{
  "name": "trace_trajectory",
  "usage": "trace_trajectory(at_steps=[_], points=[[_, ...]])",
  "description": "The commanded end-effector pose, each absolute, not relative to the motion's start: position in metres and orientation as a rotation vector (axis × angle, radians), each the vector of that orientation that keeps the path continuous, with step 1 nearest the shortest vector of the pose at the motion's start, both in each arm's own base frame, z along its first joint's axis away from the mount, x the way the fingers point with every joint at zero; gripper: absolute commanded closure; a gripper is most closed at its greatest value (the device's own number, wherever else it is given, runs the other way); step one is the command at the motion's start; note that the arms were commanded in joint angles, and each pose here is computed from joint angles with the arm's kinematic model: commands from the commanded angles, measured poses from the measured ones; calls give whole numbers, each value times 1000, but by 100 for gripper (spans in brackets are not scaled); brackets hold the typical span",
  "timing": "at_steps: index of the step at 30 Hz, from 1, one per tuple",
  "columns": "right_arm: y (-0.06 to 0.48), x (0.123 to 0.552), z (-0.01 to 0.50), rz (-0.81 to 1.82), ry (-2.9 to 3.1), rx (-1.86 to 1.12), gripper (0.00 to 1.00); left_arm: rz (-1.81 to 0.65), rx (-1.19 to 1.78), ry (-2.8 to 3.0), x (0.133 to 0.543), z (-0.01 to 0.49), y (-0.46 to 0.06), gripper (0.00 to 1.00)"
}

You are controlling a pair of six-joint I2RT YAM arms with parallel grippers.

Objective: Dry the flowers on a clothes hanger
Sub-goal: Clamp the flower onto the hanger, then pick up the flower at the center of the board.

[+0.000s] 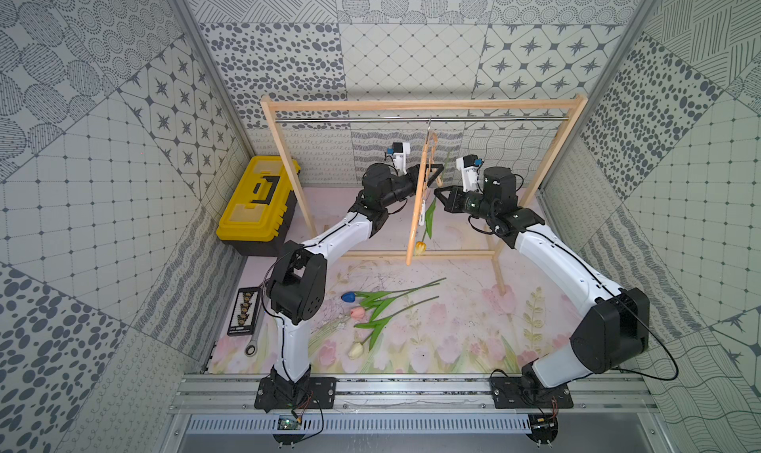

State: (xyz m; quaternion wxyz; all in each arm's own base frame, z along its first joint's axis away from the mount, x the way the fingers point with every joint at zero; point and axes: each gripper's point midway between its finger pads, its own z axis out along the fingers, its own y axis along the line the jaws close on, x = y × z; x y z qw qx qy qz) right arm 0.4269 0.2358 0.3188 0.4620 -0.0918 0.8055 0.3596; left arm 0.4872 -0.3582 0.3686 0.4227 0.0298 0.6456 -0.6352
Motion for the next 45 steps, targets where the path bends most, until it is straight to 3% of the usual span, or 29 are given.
trace_trajectory(at_steps=[1, 2, 10, 17, 21, 28, 36, 45], points=[[234, 427, 341, 869, 1925, -242, 100, -1595, 194, 1513, 469, 397, -358, 47], [234, 427, 340, 866, 1927, -242, 100, -1592, 196, 1513, 468, 397, -358, 42], [231, 425, 334, 850, 1939, -233, 88, -1551, 198, 1555, 465, 382, -353, 34], [227, 420, 331, 832, 1944, -231, 69, -1500, 158, 1564, 468, 377, -333, 25], [223, 415, 329, 813, 1951, -232, 64, -1457, 155, 1572, 466, 378, -323, 21], [213, 388, 337, 802, 1940, -214, 62, -1345, 151, 1620, 459, 369, -304, 13], [235, 345, 356, 863, 1932, -257, 63, -1211, 129, 1710, 450, 358, -283, 10], [232, 336, 355, 861, 1974, -200, 63, -980, 172, 1824, 435, 333, -259, 2]])
